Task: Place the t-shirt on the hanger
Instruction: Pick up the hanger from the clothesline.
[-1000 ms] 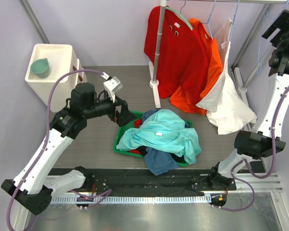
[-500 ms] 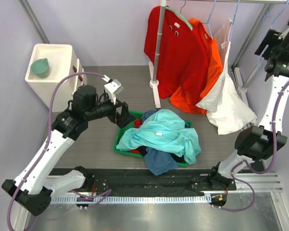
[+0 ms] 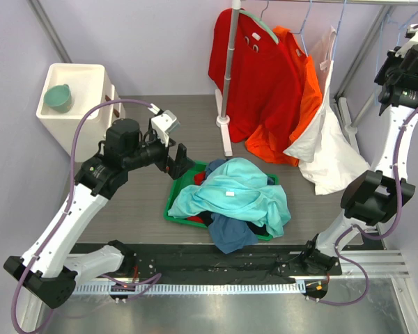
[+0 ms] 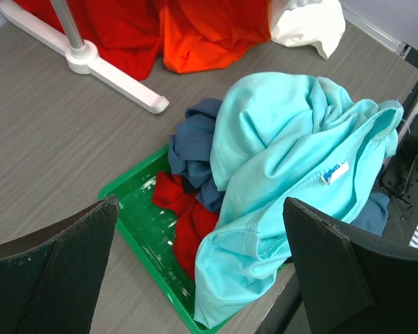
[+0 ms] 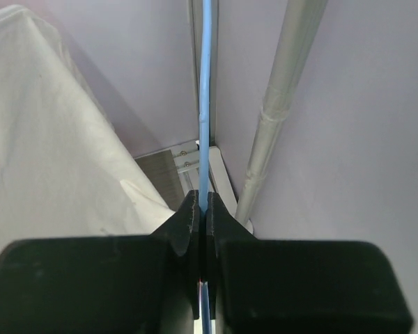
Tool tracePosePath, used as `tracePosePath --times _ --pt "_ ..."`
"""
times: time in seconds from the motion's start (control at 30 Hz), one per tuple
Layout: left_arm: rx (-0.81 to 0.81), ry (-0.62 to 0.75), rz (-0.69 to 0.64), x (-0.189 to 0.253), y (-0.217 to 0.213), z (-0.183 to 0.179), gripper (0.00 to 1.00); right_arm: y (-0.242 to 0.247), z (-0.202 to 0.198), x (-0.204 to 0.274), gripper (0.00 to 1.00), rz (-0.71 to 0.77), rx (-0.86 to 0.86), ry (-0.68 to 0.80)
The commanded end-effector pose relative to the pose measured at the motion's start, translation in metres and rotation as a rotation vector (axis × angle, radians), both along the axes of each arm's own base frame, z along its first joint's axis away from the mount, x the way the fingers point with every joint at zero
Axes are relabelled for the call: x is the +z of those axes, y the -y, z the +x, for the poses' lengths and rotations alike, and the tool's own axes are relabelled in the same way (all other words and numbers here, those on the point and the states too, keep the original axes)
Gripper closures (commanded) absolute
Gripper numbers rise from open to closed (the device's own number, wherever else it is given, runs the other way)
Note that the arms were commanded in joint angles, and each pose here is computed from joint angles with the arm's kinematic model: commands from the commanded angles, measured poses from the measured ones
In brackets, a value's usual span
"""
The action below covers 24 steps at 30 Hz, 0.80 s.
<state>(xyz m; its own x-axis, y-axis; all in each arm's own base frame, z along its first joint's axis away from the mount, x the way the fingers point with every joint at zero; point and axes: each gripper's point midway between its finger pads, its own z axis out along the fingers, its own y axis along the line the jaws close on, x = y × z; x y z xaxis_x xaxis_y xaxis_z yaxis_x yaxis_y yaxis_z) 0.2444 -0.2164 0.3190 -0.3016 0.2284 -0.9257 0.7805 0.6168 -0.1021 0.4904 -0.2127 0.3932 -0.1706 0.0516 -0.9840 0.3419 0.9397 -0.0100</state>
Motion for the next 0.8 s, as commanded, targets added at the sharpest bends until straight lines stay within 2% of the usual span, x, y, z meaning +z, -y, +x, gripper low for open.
tracePosePath --times 0.0,0.27,0.4,0.5,0.6,0.77 --pt "0.011 0.101 -0.009 0.029 -0.003 0.007 0.0 -0.011 -0.009 0.08 0.99 -0.103 0.047 0.207" --pt "0.008 0.1 -0.006 0.03 -0.003 0.006 0.0 -0.037 -0.044 0.136 0.99 -0.127 0.084 0.344" --pt "0.011 0.095 0.003 0.029 -0.005 0.006 0.0 -0.052 -0.081 0.157 0.99 -0.166 0.079 0.382" --pt "0.022 0.104 0.009 0.032 -0.008 0.006 0.0 -0.054 -0.103 0.146 0.99 -0.158 0.038 0.335" --pt "0.029 0.097 0.02 0.032 -0.011 0.004 0.0 -0.048 -0.121 0.117 0.99 -0.163 -0.023 0.224" --pt "0.026 0.083 0.034 0.03 -0.014 -0.002 0.0 -0.06 -0.166 0.068 0.99 -0.199 -0.027 0.041"
